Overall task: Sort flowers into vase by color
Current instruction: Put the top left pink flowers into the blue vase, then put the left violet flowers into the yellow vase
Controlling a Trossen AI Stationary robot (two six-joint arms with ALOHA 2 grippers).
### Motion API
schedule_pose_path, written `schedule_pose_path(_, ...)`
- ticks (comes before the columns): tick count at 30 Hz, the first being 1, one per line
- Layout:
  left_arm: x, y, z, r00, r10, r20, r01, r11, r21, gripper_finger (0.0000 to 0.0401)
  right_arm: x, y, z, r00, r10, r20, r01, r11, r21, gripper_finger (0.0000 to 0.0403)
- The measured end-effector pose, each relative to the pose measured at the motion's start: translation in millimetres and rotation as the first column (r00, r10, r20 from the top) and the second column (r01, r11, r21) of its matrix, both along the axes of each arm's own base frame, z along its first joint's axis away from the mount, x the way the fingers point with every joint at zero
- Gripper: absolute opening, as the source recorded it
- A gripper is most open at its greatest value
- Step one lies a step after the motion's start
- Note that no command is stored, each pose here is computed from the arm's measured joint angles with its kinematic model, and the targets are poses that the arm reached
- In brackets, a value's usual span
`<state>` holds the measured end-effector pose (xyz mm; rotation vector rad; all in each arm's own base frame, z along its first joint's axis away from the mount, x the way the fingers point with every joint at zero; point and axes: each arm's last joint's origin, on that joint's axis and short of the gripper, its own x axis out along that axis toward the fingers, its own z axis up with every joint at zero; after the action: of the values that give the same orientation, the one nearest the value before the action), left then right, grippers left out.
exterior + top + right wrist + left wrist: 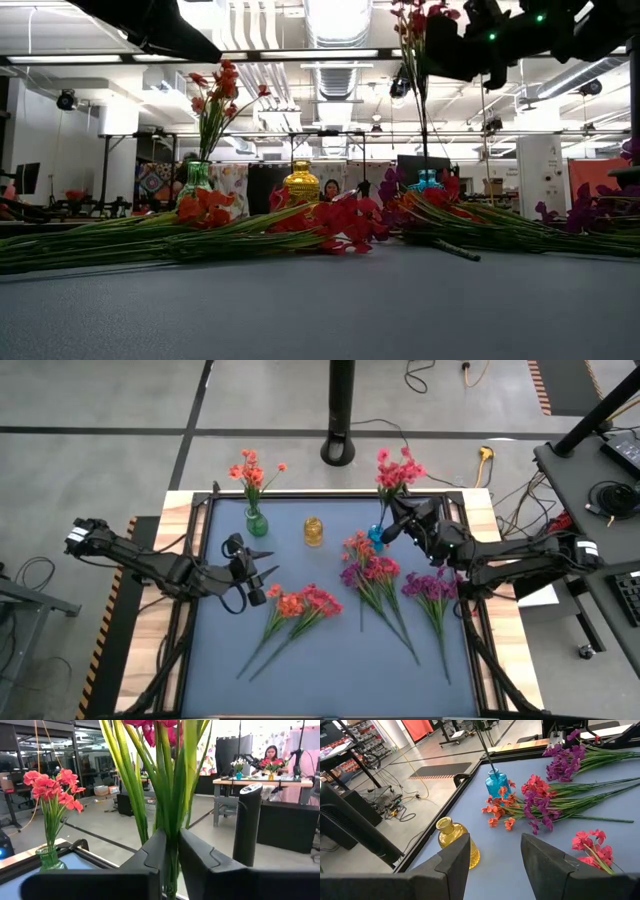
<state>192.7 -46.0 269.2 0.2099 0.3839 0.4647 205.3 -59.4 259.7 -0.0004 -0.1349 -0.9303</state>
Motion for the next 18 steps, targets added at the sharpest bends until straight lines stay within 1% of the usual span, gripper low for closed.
schedule_pose_path(5,0,0,0,1.0,0.0,0.0,0.0,1.0,0.0,0.0159,-2,-1,-6,0.997,-0.047,-0.054,0.049,0.998,0.04,0.0092)
schedule_pose_path(12,0,0,0,1.0,0.003,0.005,-0.003,1.0,-0.008,0.0159,-7,1,-15,0.994,-0.032,-0.102,0.048,0.987,0.156,0.016)
schedule_pose_path(16,0,0,0,1.0,0.009,0.013,-0.008,1.0,-0.022,0.0159,-10,4,-15,0.991,0.043,-0.129,-0.01,0.97,0.243,0.0199)
schedule_pose_path(18,0,0,0,0.999,0.023,0.033,-0.021,0.998,-0.059,0.0159,-14,8,-12,0.982,0.095,-0.165,-0.041,0.952,0.303,0.0213)
